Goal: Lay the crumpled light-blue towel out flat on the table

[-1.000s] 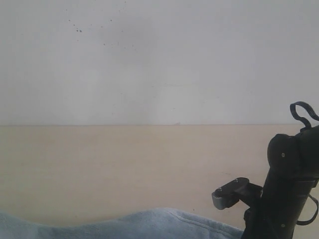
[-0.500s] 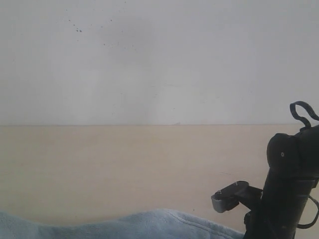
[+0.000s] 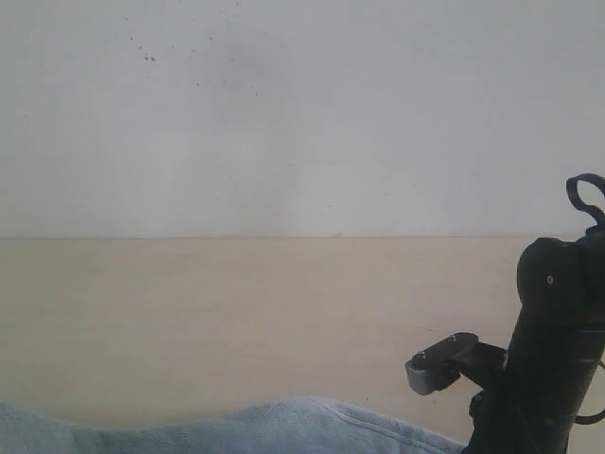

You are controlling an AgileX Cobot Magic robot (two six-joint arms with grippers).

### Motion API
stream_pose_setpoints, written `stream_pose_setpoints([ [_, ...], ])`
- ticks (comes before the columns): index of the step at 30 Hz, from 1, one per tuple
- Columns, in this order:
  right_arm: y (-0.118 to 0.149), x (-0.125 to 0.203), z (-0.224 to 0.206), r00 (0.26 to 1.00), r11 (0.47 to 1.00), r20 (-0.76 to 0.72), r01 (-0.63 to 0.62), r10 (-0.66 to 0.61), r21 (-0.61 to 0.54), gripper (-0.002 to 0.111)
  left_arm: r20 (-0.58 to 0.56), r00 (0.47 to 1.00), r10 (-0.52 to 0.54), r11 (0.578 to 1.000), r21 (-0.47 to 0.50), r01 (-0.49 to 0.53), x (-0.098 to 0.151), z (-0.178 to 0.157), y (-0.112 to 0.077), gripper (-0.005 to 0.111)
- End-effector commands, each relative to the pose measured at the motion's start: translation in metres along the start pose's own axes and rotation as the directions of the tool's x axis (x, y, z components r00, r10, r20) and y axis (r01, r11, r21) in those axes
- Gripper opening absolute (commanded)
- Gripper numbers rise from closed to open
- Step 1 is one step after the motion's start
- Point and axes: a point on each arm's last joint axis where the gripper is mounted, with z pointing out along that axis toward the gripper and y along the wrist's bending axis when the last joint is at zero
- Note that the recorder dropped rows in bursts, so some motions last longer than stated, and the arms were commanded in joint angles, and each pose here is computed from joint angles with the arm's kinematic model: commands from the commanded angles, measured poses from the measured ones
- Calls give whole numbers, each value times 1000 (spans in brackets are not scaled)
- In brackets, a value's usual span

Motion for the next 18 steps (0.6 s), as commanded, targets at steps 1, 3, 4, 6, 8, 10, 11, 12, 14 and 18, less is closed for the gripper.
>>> stream_pose_setpoints([
  [1,1,1,-3,1000,1000,1,9,-9,2,38,15,1000,-2,1000,7,2,0,0,-1,4],
  [3,1,1,-3,1000,1000,8,9,-9,5,36,16,1000,-2,1000,7,2,0,0,-1,4],
  [4,1,0,-3,1000,1000,9,10,-11,6,34,16,1000,-2,1000,7,2,0,0,-1,4],
  [6,1,0,-3,1000,1000,13,16,-16,9,28,18,1000,-2,1000,7,2,0,0,-1,4],
  [8,0,-1,-3,1000,1000,19,19,-19,12,24,18,1000,-2,1000,7,2,0,0,-1,4],
  [10,0,-1,-3,999,999,19,37,-38,13,20,18,1000,-2,1000,7,2,0,0,-1,4],
  [11,0,-1,-3,999,999,19,50,-51,13,18,18,1000,-2,1000,7,2,0,0,-1,4],
  [12,1,0,-3,998,998,17,65,-65,12,15,18,1000,-2,1000,7,2,0,0,-1,4],
  [14,1,0,-3,997,997,9,71,-71,7,9,18,1000,-2,1000,7,2,0,0,-1,4],
  [18,2,2,-4,997,997,-3,75,-75,1,0,18,1000,-2,1000,7,2,0,0,-1,4],
])
